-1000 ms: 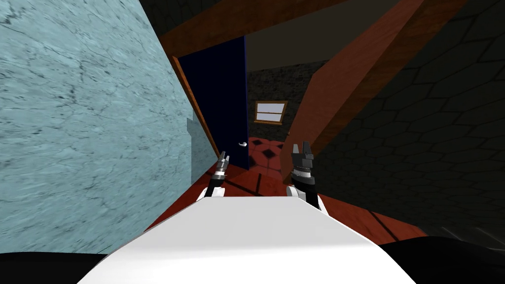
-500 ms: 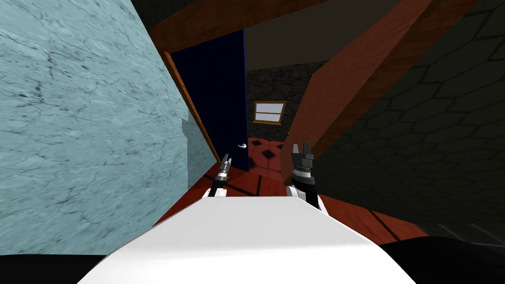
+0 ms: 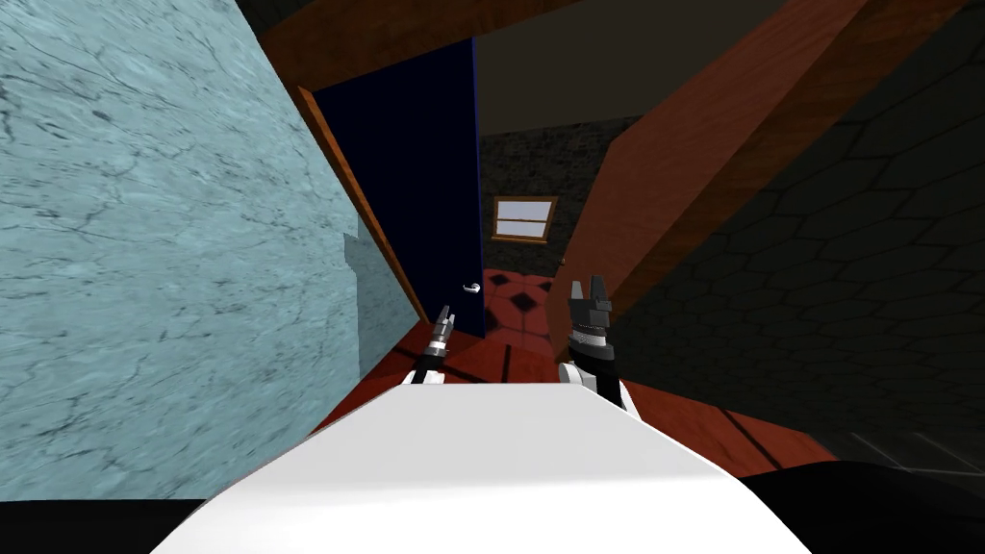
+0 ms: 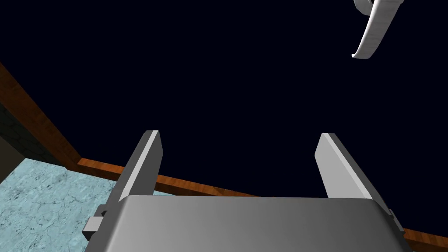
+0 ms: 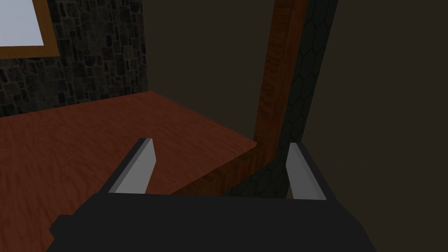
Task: Push the door open
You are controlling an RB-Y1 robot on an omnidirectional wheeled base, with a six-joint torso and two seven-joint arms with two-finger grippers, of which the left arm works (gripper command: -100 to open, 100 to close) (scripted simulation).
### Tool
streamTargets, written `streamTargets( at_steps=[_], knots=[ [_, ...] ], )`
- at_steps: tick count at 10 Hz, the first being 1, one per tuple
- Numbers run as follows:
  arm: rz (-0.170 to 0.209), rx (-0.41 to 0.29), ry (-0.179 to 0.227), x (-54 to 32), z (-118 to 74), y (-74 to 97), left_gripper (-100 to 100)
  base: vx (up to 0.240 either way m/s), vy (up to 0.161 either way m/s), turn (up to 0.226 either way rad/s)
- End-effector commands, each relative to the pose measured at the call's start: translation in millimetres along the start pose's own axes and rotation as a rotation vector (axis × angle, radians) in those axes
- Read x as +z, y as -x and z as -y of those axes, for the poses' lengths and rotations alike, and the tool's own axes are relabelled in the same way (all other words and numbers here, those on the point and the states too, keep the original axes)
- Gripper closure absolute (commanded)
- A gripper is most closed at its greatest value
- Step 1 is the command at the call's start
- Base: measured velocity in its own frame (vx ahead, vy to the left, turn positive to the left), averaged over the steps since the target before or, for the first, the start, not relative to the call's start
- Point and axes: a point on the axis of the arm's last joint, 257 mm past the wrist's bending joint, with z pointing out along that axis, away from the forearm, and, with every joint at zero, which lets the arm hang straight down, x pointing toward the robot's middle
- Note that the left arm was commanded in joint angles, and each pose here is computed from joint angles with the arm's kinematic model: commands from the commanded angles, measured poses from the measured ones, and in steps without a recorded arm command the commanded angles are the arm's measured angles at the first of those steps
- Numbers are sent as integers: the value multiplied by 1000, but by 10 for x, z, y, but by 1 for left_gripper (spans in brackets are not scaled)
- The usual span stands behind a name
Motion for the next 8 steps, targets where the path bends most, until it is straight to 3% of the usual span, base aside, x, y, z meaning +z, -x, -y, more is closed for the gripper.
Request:
streamTargets(
  at_steps=[1,8],
  knots=[
    [-7,-3,21,-25,-127,-26,-100,96,52,-46],
    [-36,-13,105,-179,-612,-162,-100,94,39,-45]
  ],
)
